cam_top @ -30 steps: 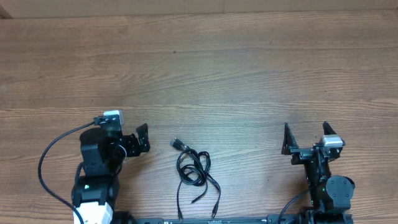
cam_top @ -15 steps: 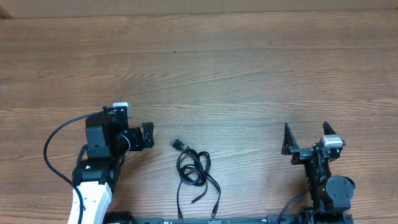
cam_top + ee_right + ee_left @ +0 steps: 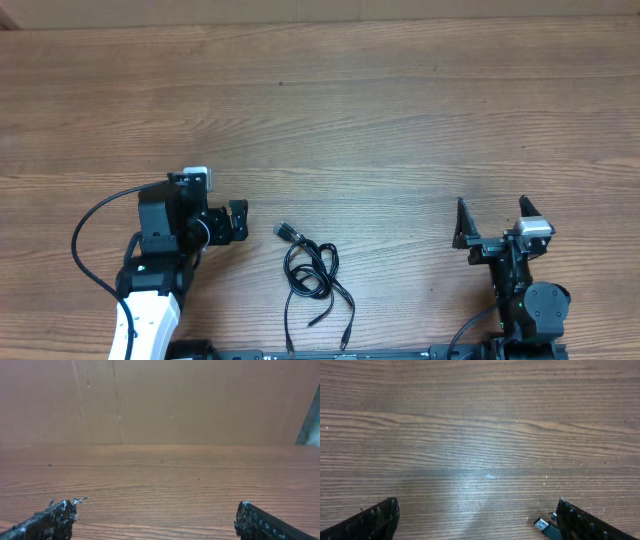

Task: Untangle cables
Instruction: 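Move the left gripper forward and right toward the black cable bundle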

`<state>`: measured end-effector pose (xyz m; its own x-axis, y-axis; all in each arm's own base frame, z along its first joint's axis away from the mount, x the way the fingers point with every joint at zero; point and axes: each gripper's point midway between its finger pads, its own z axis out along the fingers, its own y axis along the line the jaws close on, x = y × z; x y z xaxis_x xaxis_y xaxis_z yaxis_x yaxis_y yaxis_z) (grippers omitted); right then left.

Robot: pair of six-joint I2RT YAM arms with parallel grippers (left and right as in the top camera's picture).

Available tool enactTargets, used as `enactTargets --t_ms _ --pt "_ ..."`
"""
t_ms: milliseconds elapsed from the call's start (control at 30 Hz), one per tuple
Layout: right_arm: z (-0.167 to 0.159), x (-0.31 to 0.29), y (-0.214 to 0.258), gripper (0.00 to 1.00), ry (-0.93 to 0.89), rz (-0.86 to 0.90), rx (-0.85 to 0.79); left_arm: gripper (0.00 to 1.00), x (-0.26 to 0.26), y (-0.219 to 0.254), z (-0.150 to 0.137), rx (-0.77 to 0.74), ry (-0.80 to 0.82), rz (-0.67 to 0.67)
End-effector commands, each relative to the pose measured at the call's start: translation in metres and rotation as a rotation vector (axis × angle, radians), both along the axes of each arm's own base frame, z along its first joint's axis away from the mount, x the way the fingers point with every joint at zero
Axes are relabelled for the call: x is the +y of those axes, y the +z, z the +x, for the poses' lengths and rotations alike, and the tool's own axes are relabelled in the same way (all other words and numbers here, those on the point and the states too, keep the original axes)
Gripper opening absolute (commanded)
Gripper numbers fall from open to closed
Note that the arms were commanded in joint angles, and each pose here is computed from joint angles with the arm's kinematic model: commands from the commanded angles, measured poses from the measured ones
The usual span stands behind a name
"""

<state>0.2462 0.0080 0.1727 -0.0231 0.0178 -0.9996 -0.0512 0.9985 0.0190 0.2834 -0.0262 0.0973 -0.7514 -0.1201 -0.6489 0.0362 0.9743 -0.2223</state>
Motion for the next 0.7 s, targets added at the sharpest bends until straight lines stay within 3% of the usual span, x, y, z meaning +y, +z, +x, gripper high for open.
enactTargets --t_ms 0,667 --pt "0.0 -0.003 -0.003 1.0 -0.013 -0.001 0.0 1.0 -0.005 0.013 0.007 -0.031 -0.04 0.005" --pt "0.0 -0.003 -0.002 1.0 -0.013 -0.001 0.0 1.0 -0.011 -0.004 0.014 0.121 -0.093 0.025"
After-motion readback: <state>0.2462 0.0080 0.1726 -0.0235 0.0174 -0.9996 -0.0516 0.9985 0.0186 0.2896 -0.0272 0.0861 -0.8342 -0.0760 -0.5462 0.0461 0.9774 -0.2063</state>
